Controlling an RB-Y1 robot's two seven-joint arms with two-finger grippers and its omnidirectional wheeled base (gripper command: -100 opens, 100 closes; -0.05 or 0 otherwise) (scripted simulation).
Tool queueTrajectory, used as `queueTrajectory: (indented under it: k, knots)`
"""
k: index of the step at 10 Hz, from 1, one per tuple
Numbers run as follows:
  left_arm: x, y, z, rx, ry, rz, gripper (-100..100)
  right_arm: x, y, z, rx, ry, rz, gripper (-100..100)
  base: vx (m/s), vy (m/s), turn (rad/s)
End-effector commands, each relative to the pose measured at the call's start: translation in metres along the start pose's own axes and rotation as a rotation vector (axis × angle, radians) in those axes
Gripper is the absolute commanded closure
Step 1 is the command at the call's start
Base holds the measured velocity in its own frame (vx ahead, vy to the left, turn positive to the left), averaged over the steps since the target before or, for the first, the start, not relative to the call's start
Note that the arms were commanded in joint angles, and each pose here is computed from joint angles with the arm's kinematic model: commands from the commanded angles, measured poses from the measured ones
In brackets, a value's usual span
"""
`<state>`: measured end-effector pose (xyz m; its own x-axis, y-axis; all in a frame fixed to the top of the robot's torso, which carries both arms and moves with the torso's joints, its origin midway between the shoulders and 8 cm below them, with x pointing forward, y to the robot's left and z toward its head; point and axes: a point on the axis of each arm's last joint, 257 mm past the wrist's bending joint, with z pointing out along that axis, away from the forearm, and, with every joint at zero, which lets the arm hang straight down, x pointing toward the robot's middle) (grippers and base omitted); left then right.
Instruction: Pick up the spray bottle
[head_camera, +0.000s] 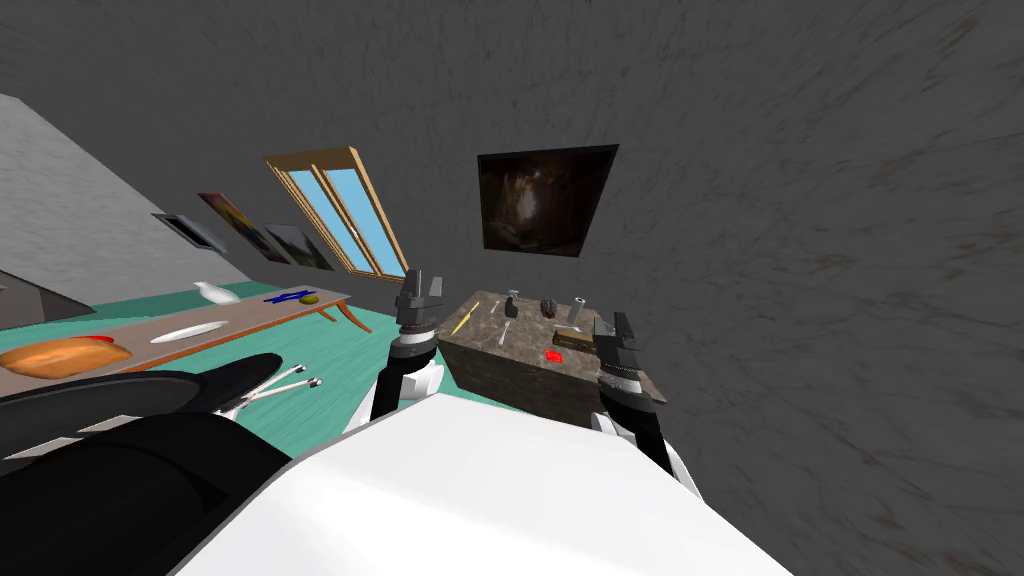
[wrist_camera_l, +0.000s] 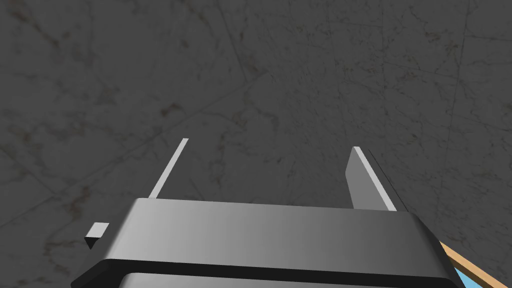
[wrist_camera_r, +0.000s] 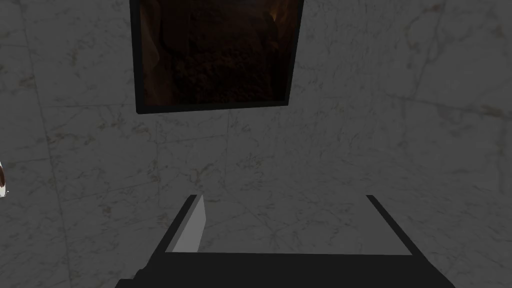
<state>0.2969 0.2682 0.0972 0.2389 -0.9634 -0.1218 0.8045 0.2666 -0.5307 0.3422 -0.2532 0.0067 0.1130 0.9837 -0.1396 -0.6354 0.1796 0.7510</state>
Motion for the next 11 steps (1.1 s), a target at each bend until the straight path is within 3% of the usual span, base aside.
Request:
queueTrajectory:
  k: [1,6,11]
  knots:
    - [0.0,0.0,0.0,0.0,0.0,0.0,0,0.006,-0.014,0.001,0.028,0.045,-0.032,-100,-0.006,0.05,0.028]
    - [0.0,0.0,0.0,0.0,0.0,0.0,0,0.016,-0.072,0.008,0.134,0.156,-0.166,-100,-0.023,0.124,0.039]
    - [0.0,0.0,0.0,0.0,0.0,0.0,0,0.009,-0.13,0.024,0.234,0.232,-0.337,-100,-0.021,0.166,0.054]
